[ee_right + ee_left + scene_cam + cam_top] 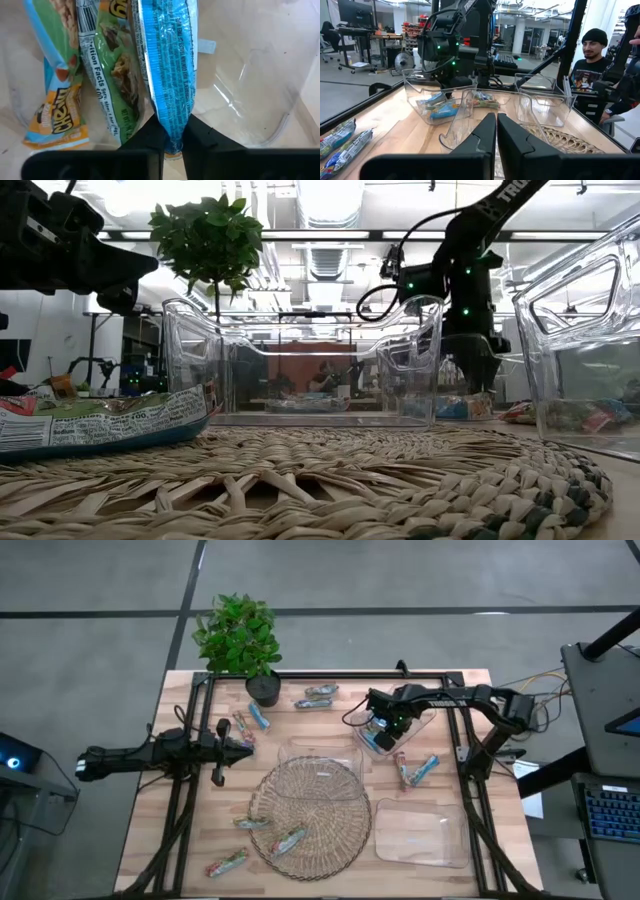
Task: Pick and place Granola Bars by type
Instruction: Put the yellow granola bar into the top transparent bin, then put the red granola bar into the bottom transparent bin
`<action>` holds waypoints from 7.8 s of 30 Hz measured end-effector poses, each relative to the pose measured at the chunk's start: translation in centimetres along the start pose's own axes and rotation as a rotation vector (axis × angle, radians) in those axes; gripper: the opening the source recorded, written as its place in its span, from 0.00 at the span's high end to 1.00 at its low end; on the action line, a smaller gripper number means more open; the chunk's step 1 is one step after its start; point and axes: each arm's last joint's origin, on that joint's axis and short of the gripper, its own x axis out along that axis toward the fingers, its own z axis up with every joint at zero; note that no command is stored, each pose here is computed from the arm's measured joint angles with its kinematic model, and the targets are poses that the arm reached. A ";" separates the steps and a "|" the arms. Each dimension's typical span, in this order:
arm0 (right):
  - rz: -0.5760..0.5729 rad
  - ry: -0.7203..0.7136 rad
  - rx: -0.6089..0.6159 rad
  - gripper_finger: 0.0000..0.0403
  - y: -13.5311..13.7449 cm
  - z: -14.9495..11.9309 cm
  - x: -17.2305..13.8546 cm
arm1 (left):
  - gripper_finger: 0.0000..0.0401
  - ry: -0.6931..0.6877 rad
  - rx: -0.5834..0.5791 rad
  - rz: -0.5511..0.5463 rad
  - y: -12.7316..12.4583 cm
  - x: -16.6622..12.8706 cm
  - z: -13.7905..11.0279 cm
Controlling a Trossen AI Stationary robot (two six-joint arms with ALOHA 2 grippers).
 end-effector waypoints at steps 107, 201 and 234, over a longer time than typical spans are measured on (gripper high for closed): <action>0.083 -0.253 0.235 0.26 10.9 -14.9 -4.3 | 1.00 0.000 0.000 0.000 0.0 0.0 0.0; -0.034 -0.177 0.321 0.79 11.1 -13.3 1.4 | 1.00 0.000 0.000 0.000 0.0 0.0 0.0; 0.206 -0.163 0.297 0.97 13.4 -15.7 -16.1 | 1.00 0.000 0.000 0.000 0.0 0.0 0.0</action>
